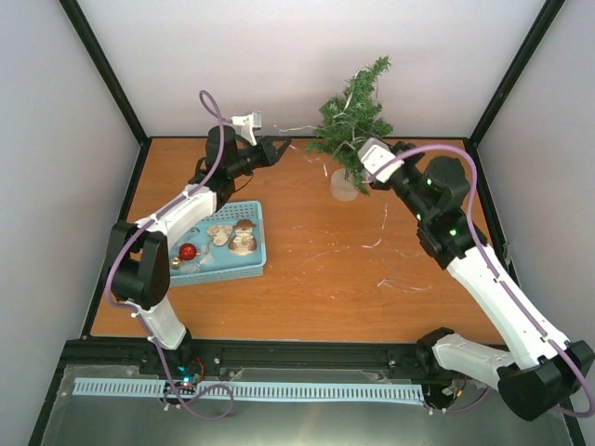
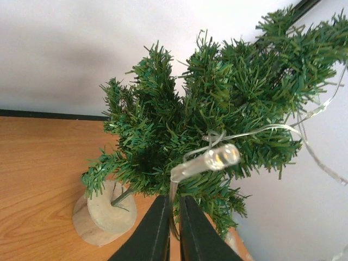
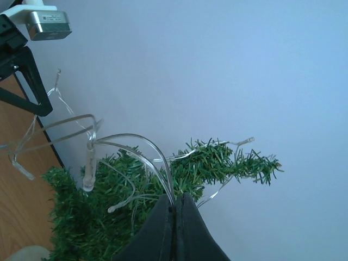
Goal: Decorate the small christmas tree
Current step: Wrap the decoration item around the Christmas tree.
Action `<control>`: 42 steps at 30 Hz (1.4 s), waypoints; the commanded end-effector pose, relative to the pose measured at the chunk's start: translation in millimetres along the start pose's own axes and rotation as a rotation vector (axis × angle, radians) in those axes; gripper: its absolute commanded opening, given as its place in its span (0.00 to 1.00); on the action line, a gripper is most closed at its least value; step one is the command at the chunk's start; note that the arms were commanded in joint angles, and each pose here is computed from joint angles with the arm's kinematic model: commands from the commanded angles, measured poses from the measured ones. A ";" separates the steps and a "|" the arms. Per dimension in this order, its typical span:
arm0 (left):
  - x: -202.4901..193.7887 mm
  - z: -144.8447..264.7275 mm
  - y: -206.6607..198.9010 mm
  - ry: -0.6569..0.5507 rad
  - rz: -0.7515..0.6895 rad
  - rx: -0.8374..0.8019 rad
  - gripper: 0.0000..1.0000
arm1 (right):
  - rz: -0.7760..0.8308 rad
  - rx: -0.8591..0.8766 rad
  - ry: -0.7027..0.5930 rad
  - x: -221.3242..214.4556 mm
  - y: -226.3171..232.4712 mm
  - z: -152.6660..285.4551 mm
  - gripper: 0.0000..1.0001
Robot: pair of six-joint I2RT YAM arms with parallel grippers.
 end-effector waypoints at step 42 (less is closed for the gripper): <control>-50.5 26.9 -84.2 -0.047 -1.043 -0.389 0.52 | -0.123 0.212 -0.120 49.5 -41.1 -54.7 0.03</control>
Point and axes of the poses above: each gripper's point midway between its finger pads, its own z axis back along the fingers, its own y axis along the line the jaws close on, x = y × z, the point moved 3 cm from there along z, back along the fingers, and after that the axes turned 11 degrees about z, right-handed, at the moved point
